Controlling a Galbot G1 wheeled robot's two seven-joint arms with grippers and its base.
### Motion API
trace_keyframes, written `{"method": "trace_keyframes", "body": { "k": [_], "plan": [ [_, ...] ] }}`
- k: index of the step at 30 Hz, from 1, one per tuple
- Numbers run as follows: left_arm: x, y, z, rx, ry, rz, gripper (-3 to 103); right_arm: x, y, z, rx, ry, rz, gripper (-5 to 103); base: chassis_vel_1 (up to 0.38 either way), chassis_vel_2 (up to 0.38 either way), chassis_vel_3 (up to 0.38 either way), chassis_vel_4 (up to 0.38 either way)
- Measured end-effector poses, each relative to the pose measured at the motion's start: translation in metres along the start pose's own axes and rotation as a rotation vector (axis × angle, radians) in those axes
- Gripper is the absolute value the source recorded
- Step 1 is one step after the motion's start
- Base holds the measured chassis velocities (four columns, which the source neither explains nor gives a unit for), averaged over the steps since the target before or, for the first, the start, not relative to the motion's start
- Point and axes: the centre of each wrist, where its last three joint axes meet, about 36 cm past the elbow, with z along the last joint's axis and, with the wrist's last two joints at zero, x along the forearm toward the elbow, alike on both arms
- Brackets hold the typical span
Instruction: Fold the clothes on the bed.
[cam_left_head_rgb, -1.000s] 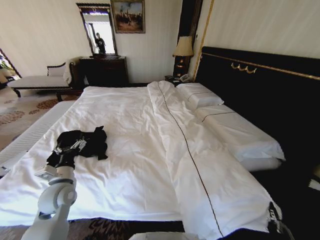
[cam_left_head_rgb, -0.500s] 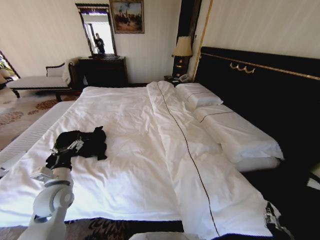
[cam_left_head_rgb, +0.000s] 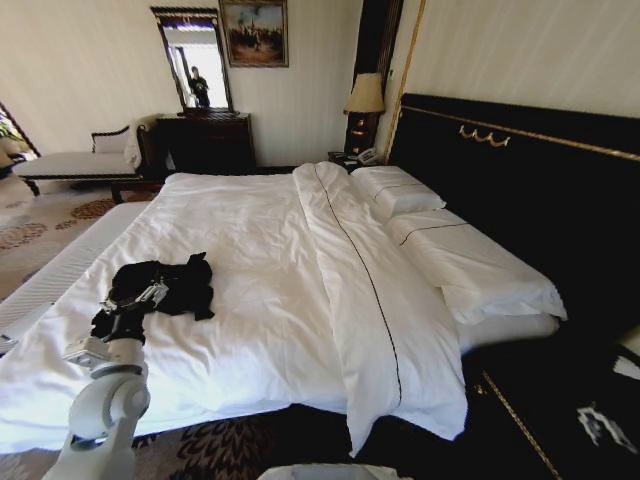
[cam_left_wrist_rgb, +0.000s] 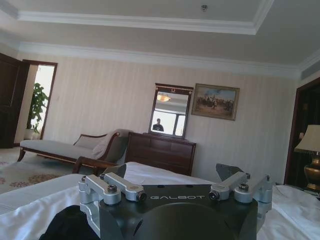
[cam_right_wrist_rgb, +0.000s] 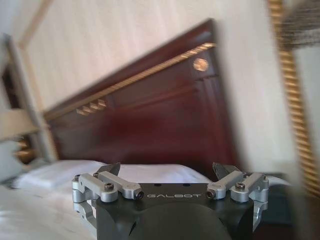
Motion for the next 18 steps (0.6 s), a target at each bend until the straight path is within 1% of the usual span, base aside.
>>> {"method": "trace_keyframes", "body": {
  "k": [1, 4, 5, 6, 7, 8, 10, 11, 12, 15, 18],
  "plan": [
    [0.0, 0.0, 0.0, 0.0, 0.0, 0.0, 100, 0.0, 0.0, 0.0, 0.0, 0.0, 0.0, 100, 0.0, 0.0, 0.0, 0.0],
    [0.006, 0.002, -0.016, -0.037, -0.007, -0.008, 100, -0.029, 0.01, -0.012, -0.036, -0.067, -0.211, 100, 0.0, 0.0, 0.0, 0.0],
    [0.007, 0.004, -0.025, -0.057, -0.01, -0.015, 100, -0.045, 0.015, -0.015, -0.047, -0.097, -0.301, 100, 0.0, 0.0, 0.0, 0.0],
    [0.007, 0.005, -0.029, -0.065, -0.01, -0.016, 100, -0.052, 0.016, -0.017, -0.048, -0.106, -0.333, 100, 0.0, 0.0, 0.0, 0.0],
    [0.007, 0.005, -0.029, -0.065, -0.01, -0.016, 100, -0.052, 0.016, -0.017, -0.048, -0.106, -0.333, 100, 0.0, 0.0, 0.0, 0.0],
    [0.006, 0.004, -0.039, -0.079, -0.006, -0.011, 100, -0.066, 0.019, -0.021, -0.048, -0.13, -0.395, 100, 0.0, 0.0, 0.0, 0.0],
    [0.003, 0.002, -0.05, -0.09, 0.004, 0.012, 100, -0.086, 0.023, -0.03, -0.051, -0.163, -0.468, 100, 0.0, 0.0, 0.0, 0.0],
    [0.004, 0.003, -0.057, -0.095, 0.008, 0.022, 100, -0.098, 0.029, -0.035, -0.065, -0.176, -0.509, 100, 0.0, 0.0, 0.0, 0.0],
    [0.004, 0.003, -0.057, -0.095, 0.008, 0.022, 100, -0.098, 0.029, -0.035, -0.065, -0.176, -0.509, 100, 0.0, 0.0, 0.0, 0.0],
    [0.02, 0.012, -0.077, -0.108, 0.025, 0.009, 100, -0.134, 0.056, -0.038, -0.133, -0.184, -0.618, 100, 0.0, 0.0, 0.0, 0.0],
    [0.026, 0.016, -0.085, -0.113, 0.029, -0.006, 100, -0.146, 0.069, -0.033, -0.148, -0.18, -0.649, 100, 0.0, 0.0, 0.0, 0.0]
  ]
}}
